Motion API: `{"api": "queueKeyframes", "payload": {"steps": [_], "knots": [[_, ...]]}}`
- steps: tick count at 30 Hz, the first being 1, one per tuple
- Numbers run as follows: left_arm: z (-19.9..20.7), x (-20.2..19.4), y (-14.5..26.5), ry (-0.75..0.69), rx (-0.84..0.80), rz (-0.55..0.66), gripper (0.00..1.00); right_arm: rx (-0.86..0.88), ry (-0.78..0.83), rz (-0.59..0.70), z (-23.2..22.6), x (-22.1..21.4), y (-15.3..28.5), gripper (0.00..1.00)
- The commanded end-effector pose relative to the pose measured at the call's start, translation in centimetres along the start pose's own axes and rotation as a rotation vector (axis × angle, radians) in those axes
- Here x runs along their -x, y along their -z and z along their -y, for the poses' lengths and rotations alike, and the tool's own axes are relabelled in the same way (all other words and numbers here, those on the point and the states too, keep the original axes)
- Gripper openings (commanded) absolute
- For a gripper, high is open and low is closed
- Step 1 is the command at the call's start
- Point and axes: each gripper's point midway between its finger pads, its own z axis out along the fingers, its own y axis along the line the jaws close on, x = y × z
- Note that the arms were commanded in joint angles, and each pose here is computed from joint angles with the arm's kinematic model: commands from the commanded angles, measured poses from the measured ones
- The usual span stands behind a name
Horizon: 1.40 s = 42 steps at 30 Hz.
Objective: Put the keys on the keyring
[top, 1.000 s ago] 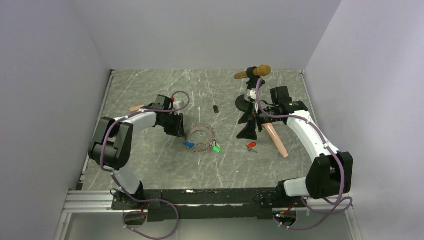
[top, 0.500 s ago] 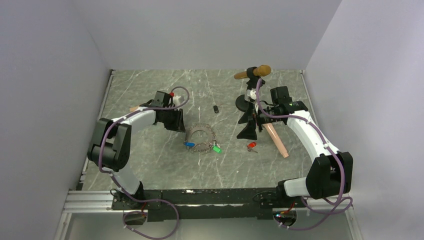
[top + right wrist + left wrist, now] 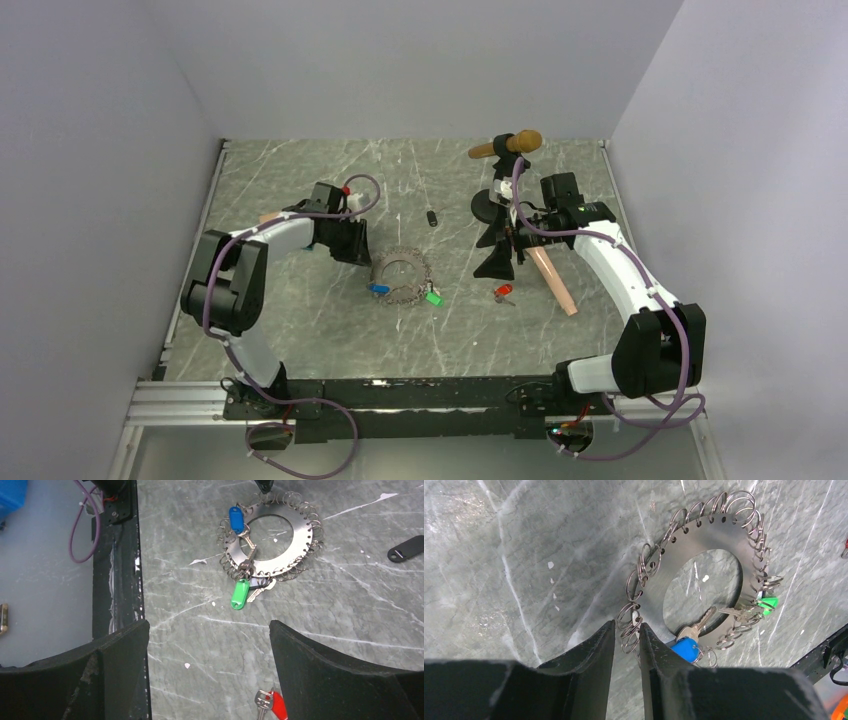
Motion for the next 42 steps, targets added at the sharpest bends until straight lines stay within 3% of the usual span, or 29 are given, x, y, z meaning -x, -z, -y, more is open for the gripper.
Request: {"api": "queueKeyframes", "payload": {"steps": [1,36,42], "knots": [[0.5,0.9,0.1,-0.029,-0.034,0.014,0.30,0.016,0.050,0.020,-0.3,1.0,0.1,0.95],[0.3,-0.7,-0.7,-0.009,-0.041,-0.042,0.29,0.023,0.046,0.020,-0.4,1.1,0.1,0.95],[0.4,-0.6,-0.5,-0.017,-0.032,-0.037,0.21,0.025,0.044,0.021,-0.4,1.0,0.1,0.95]]}}
